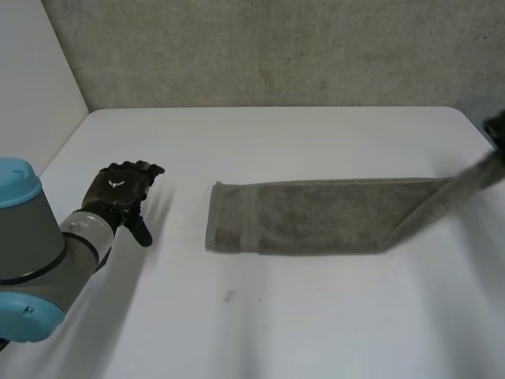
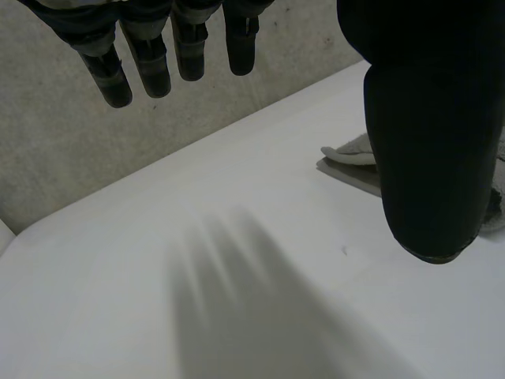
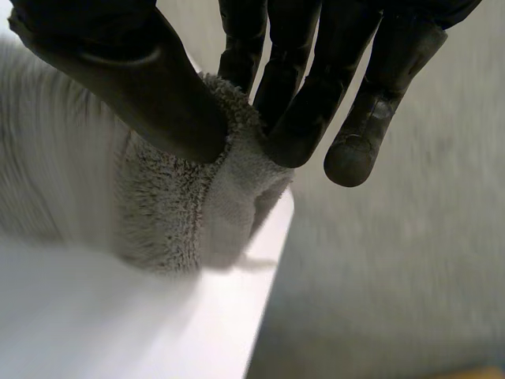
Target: Fold the towel.
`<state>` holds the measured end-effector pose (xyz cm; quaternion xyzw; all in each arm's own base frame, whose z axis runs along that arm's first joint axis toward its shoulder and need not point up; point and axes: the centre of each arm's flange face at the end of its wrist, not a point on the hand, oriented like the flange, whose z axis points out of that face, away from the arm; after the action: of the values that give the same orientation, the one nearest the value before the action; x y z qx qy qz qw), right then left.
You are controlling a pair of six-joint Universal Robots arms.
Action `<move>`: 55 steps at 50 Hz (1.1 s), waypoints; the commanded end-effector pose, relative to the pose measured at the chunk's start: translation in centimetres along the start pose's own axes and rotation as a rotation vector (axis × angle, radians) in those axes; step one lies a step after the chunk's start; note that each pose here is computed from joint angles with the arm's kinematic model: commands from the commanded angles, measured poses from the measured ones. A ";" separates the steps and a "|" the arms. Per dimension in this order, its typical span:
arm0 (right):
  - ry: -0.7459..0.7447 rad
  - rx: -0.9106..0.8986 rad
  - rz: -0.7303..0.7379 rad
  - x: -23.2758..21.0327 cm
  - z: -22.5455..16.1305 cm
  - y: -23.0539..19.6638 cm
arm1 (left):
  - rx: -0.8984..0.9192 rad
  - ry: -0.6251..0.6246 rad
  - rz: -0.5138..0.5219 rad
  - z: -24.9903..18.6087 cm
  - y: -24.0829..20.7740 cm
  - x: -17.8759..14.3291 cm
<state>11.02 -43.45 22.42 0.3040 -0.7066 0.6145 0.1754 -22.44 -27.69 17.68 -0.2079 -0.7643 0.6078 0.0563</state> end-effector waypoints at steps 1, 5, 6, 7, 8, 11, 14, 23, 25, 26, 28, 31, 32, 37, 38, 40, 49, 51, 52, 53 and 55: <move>-0.141 0.247 -0.043 -9.9 -2.8 -10.6 | 0.011 -0.005 0.000 -0.1 -0.3 -0.1; -0.280 0.395 -0.070 -17.6 -6.4 -15.6 | 0.010 -0.006 0.000 -0.1 -0.3 -0.2; -0.281 0.396 -0.070 -17.6 -6.5 -15.6 | 0.010 -0.006 0.000 -0.1 -0.3 -0.2; -0.331 0.437 -0.080 -20.1 -7.8 -16.7 | 0.009 -0.006 0.000 -0.1 -0.3 -0.2; -0.380 0.468 -0.088 -22.5 -9.1 -17.4 | 0.010 -0.006 0.000 -0.1 -0.3 -0.2; -0.480 0.501 -0.110 -27.0 -11.2 -17.6 | 0.010 -0.006 0.000 -0.1 -0.3 -0.2; -0.574 0.516 -0.141 -30.8 -13.5 -17.0 | 0.009 -0.004 0.000 -0.2 -0.3 -0.1; -0.724 0.532 -0.305 -36.1 -17.1 -14.1 | 0.009 -0.006 0.000 -0.1 -0.3 -0.2; -0.739 0.536 -0.317 -36.2 -17.4 -13.9 | 0.007 -0.006 0.000 -0.2 -0.2 -0.2; -0.754 0.538 -0.321 -36.2 -17.6 -13.7 | 0.004 -0.005 -0.001 -0.2 -0.1 -0.2; -0.758 0.543 -0.317 -35.8 -17.8 -13.9 | 0.006 -0.005 -0.001 -0.2 -0.2 -0.2; -0.737 0.537 -0.310 -34.7 -17.9 -14.4 | 0.006 -0.005 -0.001 -0.2 -0.2 -0.2; -0.737 0.537 -0.310 -34.7 -17.9 -14.4 | 0.006 -0.005 -0.001 -0.2 -0.2 -0.2; -0.669 0.479 -0.244 -30.6 -17.3 -14.7 | 0.006 -0.004 0.000 -0.2 -0.1 -0.1; -0.668 0.479 -0.244 -30.6 -17.3 -14.7 | 0.006 -0.004 0.000 -0.2 -0.1 -0.1; -0.630 0.411 -0.135 -27.9 -16.0 -14.1 | 0.006 -0.004 0.000 -0.2 -0.1 -0.1; -0.550 0.201 0.130 -22.1 -13.7 -10.0 | 0.005 -0.002 0.000 -0.2 -0.1 0.0; -0.541 0.159 0.154 -21.5 -13.3 -8.8 | 0.005 -0.001 0.000 -0.2 -0.1 0.0; -0.530 0.120 0.171 -21.1 -12.9 -7.6 | 0.004 0.003 0.001 -0.3 -0.1 0.1; -0.522 0.092 0.183 -20.9 -12.5 -6.5 | 0.004 0.004 0.002 -0.3 -0.1 0.2; -0.511 0.070 0.193 -20.7 -12.2 -5.5 | 0.005 0.007 0.003 -0.4 -0.1 0.3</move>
<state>32.36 -25.99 18.57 0.4317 -0.6815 0.5838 -0.0911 -22.39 -27.49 17.81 -0.2076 -0.7629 0.6097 0.0563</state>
